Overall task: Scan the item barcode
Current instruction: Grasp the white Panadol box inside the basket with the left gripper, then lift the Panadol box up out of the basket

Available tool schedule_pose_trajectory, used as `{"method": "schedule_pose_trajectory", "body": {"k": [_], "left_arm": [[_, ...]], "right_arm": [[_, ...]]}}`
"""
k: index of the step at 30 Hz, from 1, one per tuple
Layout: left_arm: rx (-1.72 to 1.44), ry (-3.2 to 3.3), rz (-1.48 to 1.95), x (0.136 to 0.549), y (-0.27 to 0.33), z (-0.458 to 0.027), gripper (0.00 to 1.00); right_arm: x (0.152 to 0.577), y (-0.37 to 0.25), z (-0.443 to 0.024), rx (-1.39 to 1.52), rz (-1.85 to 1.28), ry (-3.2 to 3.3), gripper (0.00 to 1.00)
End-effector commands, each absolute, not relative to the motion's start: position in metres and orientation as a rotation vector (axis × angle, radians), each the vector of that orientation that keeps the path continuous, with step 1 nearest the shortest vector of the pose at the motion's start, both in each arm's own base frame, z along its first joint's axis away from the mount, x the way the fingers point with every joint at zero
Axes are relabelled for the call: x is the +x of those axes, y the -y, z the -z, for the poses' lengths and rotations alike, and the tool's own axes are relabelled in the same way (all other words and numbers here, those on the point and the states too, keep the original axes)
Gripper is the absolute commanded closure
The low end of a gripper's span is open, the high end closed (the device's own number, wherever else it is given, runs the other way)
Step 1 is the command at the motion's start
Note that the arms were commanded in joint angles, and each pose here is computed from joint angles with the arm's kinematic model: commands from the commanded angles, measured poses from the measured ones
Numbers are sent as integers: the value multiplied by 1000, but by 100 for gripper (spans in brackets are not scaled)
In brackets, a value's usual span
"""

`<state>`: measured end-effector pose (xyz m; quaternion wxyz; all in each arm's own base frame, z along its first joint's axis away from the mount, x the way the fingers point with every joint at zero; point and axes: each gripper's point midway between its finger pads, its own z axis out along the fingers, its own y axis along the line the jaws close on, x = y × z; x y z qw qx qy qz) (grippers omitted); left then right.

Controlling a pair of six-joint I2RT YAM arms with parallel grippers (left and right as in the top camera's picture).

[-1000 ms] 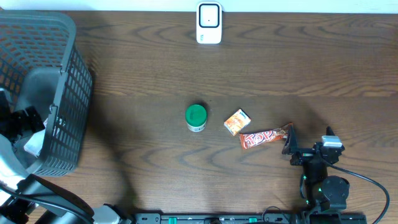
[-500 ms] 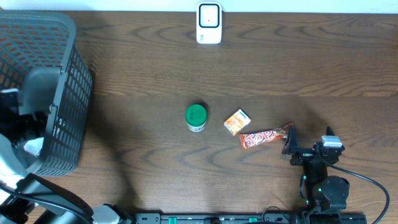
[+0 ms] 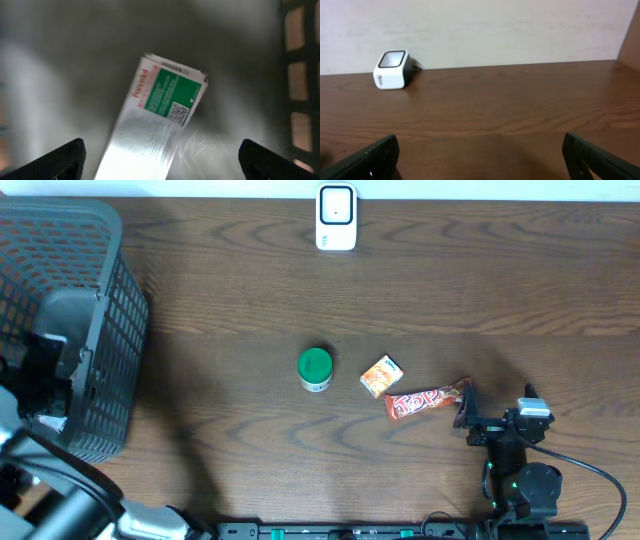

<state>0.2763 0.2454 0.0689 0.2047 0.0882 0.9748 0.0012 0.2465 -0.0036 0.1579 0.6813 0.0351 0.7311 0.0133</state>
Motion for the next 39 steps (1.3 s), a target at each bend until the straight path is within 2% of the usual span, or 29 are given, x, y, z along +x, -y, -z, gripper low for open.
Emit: {"method": "schedule_pose_trajectory", "body": {"k": [1,13,28,29,31,35,38,39], "left_arm": [[329,-2736,64,274,-239,-47,2],[326,-2751,91,280,-247,-13,2],[319,-2749,67,283,-252,-11,2],[319,-2745,69,283,-251,-11,4],[319,-2745,67,283,-252,-11,18],[319,-2745,67,283,-252,-11,34],[319,-2745,67,283,-252,-11,37],[319,-2745,67,283,-252,-11,42]], "right_arm": [[246,6,-158,81,-13,-1639,1],[246,6,-158,82,-13,-1639,1],[246,6,-158,82,-13,-1639,1],[246,6,-158,82,-13,-1639,1],[246,6,-158,82,-13,-1640,1],[246,6,-158,82,-13,-1640,1],[246,6,-158,82,-13,-1639,1],[246,6,-158,82,-13,-1639,1]]}}
